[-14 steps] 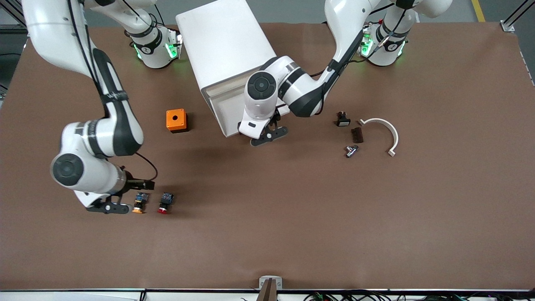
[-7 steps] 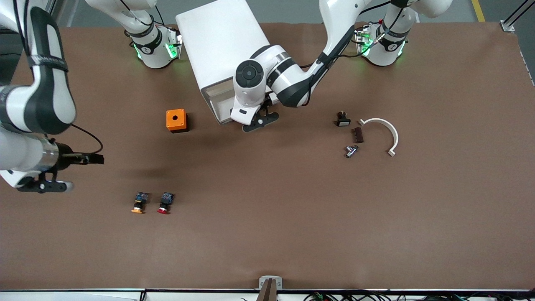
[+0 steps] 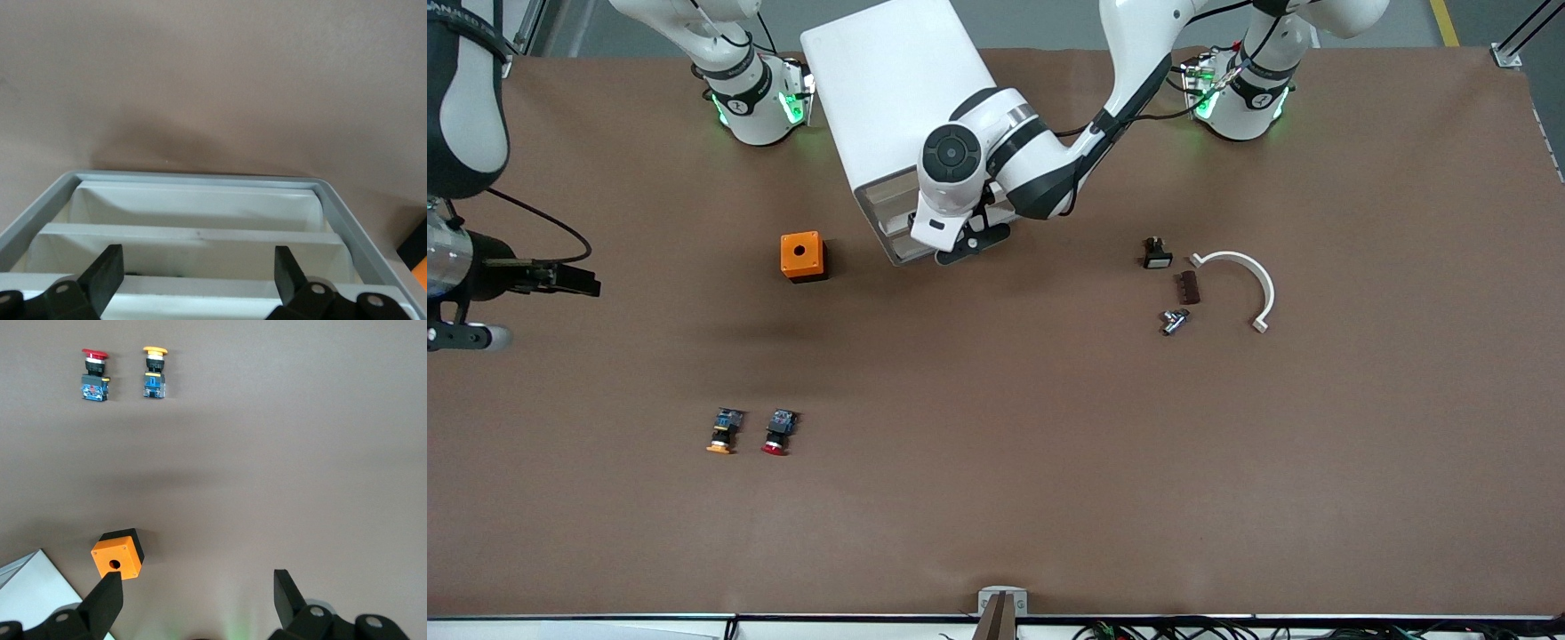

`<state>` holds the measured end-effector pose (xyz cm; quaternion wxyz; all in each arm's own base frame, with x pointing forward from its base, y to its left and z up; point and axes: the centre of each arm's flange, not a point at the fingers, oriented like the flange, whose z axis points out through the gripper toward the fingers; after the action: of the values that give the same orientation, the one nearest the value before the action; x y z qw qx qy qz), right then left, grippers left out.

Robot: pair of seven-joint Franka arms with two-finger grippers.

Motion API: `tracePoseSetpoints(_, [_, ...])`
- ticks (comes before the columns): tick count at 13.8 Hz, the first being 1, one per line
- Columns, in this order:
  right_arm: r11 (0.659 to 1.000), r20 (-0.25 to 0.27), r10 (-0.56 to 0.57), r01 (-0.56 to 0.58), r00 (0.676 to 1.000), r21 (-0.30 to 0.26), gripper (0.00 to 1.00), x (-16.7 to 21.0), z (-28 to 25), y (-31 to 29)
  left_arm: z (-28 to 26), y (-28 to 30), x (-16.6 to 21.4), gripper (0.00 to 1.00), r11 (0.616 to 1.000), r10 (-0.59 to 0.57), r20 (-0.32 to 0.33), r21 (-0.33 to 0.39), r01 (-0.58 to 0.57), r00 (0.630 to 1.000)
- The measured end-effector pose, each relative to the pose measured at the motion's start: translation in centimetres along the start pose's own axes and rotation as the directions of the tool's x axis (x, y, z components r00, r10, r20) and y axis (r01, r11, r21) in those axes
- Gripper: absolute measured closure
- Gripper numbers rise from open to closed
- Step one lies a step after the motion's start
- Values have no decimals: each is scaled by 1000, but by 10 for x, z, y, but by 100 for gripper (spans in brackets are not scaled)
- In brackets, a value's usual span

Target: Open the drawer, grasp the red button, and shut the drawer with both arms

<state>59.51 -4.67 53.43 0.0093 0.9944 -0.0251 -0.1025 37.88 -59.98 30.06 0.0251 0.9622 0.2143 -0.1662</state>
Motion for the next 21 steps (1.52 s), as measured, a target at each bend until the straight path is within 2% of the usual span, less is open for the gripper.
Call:
tracePoseSetpoints(8, [1000,-18,22,-21,1000,4,0,1,-8,13,3,1,-4,0,999,-40,81,-13,42,996])
tracePoseSetpoints(12, [1000,-89,22,-22,996,2,0,-3,-46,13,3,0,-2,0,999,-49,92,-15,51,995])
tracePoseSetpoints(13, [1000,-82,24,-24,996,3,0,-6,-51,14,2,0,-1,0,998,-52,94,-17,54,994])
tracePoseSetpoints(15, [999,-22,33,-33,999,5,0,-16,-55,15,-4,1,3,0,998,-58,95,-30,61,994])
tracePoseSetpoints(16, [999,9,46,-46,999,6,0,-22,-55,14,-14,1,10,0,996,-66,93,-46,70,993])
tracePoseSetpoints(17, [998,15,54,-54,998,8,0,-26,-58,14,-27,1,20,0,994,-77,90,-68,83,993])
tracePoseSetpoints(21, [998,-41,56,-55,998,13,0,-51,-84,12,-137,-24,89,0,960,-163,61,-221,173,985])
